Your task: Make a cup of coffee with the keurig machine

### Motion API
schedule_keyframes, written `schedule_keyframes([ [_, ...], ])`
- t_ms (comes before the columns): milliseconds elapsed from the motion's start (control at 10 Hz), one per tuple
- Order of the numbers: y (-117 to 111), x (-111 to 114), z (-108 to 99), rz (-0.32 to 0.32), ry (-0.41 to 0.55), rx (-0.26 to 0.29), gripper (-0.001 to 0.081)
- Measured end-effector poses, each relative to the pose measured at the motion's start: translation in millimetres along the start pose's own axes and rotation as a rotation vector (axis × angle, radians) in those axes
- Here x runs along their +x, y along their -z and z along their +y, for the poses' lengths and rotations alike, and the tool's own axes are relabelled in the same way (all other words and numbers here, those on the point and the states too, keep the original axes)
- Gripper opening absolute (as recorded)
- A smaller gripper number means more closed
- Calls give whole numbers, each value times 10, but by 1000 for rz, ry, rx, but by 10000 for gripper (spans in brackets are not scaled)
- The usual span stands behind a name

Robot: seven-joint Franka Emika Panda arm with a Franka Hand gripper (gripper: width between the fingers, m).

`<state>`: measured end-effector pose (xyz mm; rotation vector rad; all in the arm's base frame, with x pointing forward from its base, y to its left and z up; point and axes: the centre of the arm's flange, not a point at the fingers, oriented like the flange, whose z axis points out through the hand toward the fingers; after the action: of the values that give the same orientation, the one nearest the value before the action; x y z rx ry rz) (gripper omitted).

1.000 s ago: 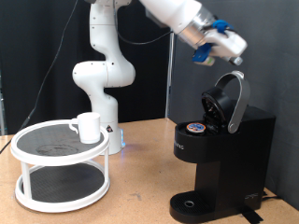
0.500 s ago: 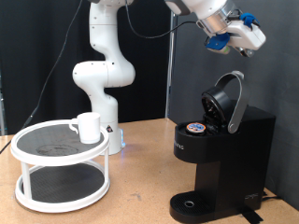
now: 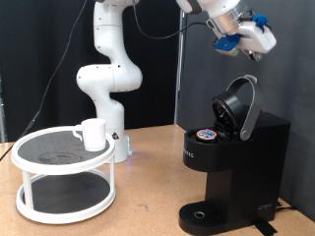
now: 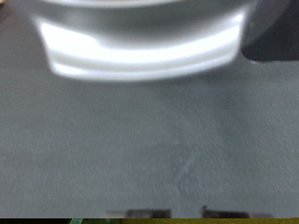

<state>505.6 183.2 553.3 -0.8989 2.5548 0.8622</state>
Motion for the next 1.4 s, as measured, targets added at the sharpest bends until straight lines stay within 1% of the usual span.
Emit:
schedule_keyframes([
  [200, -169, 75, -30, 13, -19, 28, 0],
  [300, -218, 103, -41, 15, -23, 33, 0],
  [500, -245, 130, -64, 9, -24, 31, 0],
  [700, -211, 144, -81, -3, -17, 29, 0],
  [900, -126, 183, -133, -11, -14, 33, 0],
  [1100, -106, 255, -231, 0, -25, 55, 0],
  [1200, -91, 256, -240, -4, -29, 61, 0],
  [1400, -54, 250, -263, -33, -41, 48, 0],
])
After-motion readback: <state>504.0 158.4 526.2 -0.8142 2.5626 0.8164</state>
